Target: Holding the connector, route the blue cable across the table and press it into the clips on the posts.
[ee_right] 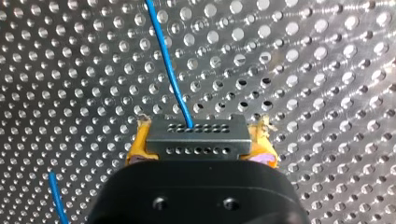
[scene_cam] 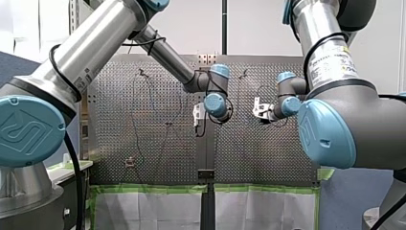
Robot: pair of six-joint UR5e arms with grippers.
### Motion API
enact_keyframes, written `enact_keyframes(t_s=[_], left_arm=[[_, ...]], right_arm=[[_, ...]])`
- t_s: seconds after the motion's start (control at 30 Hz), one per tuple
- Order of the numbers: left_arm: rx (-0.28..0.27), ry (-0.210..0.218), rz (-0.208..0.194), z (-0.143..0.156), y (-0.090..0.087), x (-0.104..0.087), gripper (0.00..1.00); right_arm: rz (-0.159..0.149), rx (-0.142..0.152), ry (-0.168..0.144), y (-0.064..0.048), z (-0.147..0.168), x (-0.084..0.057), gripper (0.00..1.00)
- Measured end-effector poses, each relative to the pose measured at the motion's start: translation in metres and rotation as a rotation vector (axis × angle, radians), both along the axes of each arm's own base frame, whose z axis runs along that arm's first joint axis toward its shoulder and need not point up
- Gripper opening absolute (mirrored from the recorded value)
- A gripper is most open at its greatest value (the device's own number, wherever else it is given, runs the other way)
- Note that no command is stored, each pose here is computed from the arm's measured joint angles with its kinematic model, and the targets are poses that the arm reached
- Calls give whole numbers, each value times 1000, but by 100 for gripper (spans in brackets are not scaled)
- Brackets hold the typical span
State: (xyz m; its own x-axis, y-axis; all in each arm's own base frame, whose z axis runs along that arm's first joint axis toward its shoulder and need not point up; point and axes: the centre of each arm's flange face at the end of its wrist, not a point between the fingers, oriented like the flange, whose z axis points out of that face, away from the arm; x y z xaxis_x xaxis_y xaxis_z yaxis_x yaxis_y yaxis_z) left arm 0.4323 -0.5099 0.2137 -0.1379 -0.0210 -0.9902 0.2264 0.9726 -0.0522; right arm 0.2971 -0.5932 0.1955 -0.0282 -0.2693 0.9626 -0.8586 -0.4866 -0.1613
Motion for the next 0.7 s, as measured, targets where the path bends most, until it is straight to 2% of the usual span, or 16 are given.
enact_keyframes(t_s=[0.23, 0.57, 0.7], left_arm=[[-17, 25, 6, -14, -31, -19, 100], [43, 76, 11, -44, -73, -55, 100], [60, 83, 27, -55, -82, -57, 100]], right_arm=[[-15, 3, 0, -4, 0, -9, 0], [-24, 6, 2, -6, 0, -15, 0], [-24, 6, 2, -6, 0, -15, 0]])
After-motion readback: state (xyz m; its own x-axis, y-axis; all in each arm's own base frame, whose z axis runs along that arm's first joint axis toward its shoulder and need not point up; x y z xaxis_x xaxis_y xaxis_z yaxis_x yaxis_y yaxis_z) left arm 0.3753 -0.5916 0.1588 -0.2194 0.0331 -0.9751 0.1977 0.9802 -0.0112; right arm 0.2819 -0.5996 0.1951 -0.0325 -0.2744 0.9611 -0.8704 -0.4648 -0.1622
